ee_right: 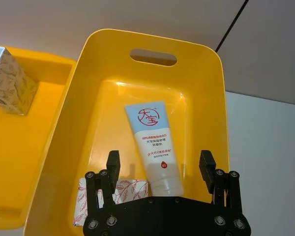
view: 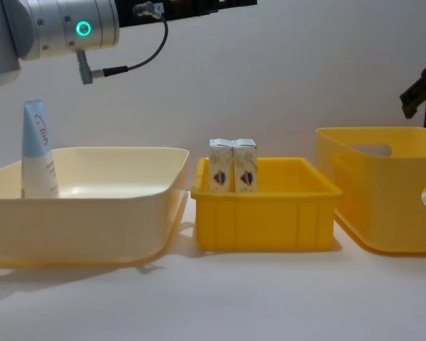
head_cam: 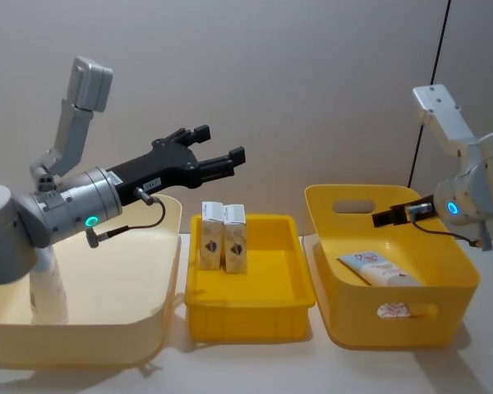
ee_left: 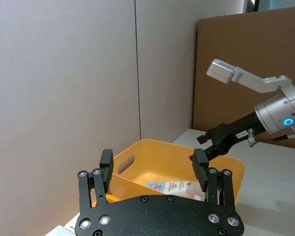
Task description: Bimanual collaborative sorting of washing and personal care products
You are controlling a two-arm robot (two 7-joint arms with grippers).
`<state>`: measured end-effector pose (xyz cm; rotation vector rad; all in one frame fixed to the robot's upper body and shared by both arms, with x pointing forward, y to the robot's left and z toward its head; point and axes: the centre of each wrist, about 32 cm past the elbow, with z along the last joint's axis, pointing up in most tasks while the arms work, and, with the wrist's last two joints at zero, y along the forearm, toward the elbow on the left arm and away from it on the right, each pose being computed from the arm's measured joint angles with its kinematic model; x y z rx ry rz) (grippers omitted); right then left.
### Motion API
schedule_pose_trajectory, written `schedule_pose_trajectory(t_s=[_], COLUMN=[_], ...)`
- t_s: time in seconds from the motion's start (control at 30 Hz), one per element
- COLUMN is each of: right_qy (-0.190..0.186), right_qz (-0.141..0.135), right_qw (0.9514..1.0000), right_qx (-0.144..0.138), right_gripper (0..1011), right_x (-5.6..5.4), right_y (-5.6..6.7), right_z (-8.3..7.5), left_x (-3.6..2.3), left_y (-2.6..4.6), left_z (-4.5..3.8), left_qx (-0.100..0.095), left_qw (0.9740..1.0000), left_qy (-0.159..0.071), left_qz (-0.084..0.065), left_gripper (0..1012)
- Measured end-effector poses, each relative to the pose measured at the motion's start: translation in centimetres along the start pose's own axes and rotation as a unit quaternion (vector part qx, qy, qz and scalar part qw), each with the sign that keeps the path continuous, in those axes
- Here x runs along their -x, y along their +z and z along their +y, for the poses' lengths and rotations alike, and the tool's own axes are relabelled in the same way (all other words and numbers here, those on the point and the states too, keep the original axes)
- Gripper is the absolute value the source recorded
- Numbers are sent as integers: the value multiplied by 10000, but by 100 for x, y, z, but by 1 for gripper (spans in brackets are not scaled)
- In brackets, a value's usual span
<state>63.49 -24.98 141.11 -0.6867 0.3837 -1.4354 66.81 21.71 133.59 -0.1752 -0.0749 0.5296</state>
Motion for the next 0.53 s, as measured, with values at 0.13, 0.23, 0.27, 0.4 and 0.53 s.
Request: schedule_pose_trajectory(t_s=[0.13, 0.23, 0.27, 0.4, 0.53], right_qy=[8, 9, 10, 11, 14], right_qz=[0, 0, -1, -1, 0], right_qw=[10000, 10000, 10000, 10000, 10000], right_qx=[4, 6, 7, 8, 9], right_gripper=[1001, 1001, 1001, 1001, 1001], right_x=[-1, -1, -1, -2, -2], right_y=[0, 1, 1, 2, 3], right_z=[0, 0, 0, -1, -1], left_x=[0, 0, 0, 0, 0], left_y=[0, 0, 0, 0, 0], left_z=[1, 0, 0, 0, 0], left_qx=[-1, -1, 0, -1, -1], left_qw=[10000, 10000, 10000, 10000, 10000], left_qy=[0, 0, 0, 0, 0], left_qz=[0, 0, 0, 0, 0], left_gripper=[1000, 1000, 1000, 1000, 997])
